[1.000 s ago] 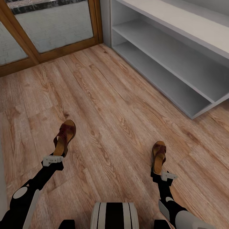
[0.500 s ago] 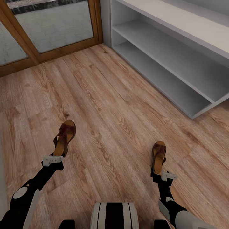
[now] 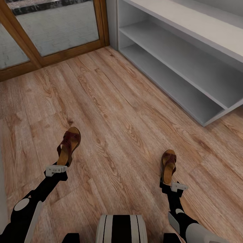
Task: Pick up the two gym shoes and the two sandals from the corridor floor and place them onto the hallstand (shoe rack) in the corridor, making sure they are on the rack and not on the floor. Arrange them so the two gym shoes are next to each other and the two sandals are next to each other.
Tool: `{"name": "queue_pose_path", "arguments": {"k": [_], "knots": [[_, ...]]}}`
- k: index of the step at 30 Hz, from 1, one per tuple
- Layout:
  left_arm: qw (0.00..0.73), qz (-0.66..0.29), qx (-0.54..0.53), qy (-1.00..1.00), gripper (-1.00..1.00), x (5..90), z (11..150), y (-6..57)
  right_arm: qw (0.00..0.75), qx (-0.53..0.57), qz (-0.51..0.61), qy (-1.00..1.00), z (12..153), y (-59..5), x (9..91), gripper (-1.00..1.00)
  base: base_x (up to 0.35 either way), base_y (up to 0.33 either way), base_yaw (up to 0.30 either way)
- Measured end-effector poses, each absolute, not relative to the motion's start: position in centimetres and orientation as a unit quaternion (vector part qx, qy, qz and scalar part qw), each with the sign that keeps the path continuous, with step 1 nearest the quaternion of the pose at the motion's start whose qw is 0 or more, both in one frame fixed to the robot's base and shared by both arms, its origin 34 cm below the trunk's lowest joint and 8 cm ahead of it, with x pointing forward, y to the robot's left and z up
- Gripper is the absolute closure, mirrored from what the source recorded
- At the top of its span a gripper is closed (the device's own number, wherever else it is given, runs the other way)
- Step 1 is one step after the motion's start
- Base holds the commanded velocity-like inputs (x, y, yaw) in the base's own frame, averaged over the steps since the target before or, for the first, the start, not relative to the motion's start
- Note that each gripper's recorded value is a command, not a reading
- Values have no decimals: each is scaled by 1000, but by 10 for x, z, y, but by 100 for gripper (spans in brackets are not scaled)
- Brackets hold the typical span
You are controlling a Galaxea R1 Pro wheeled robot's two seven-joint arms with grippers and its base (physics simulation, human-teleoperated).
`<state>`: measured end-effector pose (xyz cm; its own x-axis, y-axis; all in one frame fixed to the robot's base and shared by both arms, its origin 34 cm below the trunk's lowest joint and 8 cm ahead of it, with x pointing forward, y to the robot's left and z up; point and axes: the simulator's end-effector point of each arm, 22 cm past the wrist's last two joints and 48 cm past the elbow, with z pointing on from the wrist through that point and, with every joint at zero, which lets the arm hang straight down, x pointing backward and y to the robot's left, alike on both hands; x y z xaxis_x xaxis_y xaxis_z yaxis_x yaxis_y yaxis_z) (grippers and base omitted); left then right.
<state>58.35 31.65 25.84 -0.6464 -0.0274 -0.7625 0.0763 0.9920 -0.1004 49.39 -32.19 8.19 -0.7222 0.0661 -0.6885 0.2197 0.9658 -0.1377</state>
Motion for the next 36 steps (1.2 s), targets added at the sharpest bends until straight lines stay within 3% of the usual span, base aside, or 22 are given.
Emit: {"name": "queue_pose_path", "arguments": {"k": [36], "knots": [[412,-61,14,909,100,579,248,317,355,78,-108,926,73,-324,485,-100,0,0,0]]}}
